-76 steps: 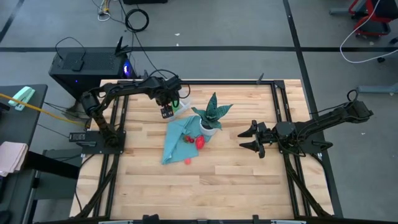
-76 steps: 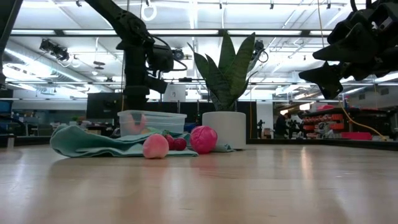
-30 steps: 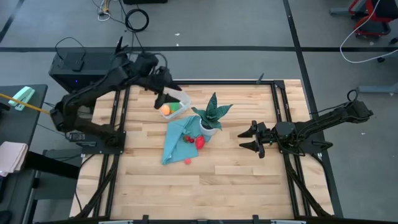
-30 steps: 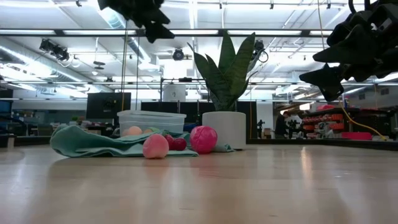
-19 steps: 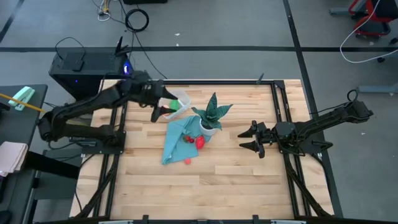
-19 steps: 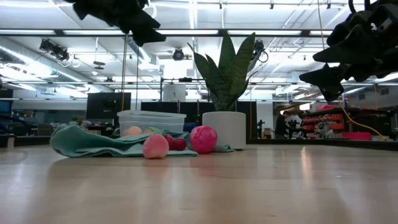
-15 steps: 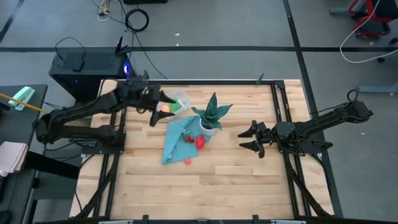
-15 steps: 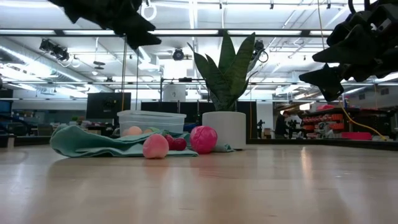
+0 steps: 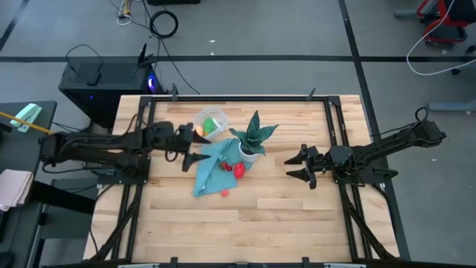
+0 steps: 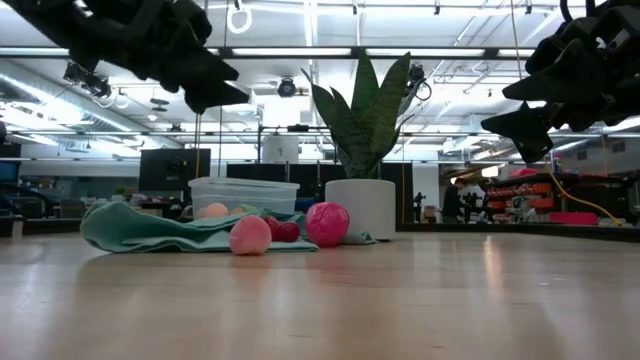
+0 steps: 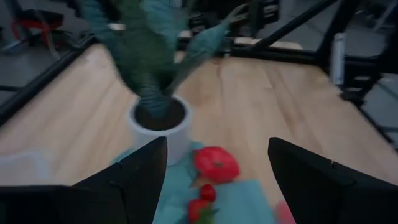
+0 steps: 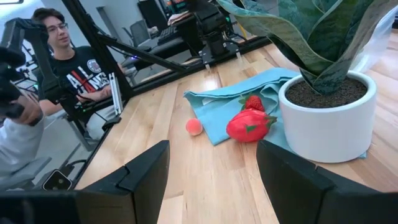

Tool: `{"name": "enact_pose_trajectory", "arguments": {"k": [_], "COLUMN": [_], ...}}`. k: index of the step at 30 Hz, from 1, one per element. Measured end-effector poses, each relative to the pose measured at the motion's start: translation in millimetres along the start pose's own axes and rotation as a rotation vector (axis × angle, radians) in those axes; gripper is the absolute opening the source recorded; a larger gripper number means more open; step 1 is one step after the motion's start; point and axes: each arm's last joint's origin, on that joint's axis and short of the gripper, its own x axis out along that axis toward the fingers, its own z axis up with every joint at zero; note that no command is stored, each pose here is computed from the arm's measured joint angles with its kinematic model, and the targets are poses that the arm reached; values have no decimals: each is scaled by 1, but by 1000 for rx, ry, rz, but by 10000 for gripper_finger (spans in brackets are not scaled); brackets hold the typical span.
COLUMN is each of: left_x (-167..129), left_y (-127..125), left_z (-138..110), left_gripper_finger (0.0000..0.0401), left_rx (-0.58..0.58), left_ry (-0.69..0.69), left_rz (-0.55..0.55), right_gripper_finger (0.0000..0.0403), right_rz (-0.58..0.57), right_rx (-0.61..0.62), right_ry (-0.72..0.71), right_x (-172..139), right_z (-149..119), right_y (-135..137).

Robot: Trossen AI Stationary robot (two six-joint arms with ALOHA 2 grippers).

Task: Pick and placing Produce into tupperware
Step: Put the strawberry into the transparent bin

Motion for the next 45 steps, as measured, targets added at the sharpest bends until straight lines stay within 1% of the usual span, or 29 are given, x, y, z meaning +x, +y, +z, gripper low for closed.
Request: {"name": "enact_pose_trajectory", "arguments": {"k": [4,9,12,15,19,22,28,34,40,45], "left_x": [2,7,13,20,34,44,57,62,62,62], "left_y": [-11,-20,-23,-24,-22,-21,-17,-17,-27,-31], "left_z": [-9,-26,-38,-44,-56,-67,-86,-94,-94,-95], "left_gripper_finger": [288,288,288,288,288,288,288,288,288,288], "left_rx": [1,3,-2,-31,-67,-56,-44,-49,-34,-28], "left_ry": [-21,4,53,56,93,137,195,219,222,224], "left_rz": [-7,45,76,79,88,95,159,158,112,100], "right_gripper_finger": [246,246,246,246,246,246,246,246,246,246], "right_rz": [0,0,0,1,1,1,1,1,1,1], "right_rx": [0,0,-1,-3,-4,-4,-4,-7,-7,-7], "right_ry": [0,0,0,-1,-2,-2,-2,-2,-2,-1], "right_x": [0,0,0,0,0,0,0,0,0,0], "right_z": [0,0,0,0,0,0,0,0,0,0], "right_y": [0,0,0,0,0,0,0,0,0,0]}}
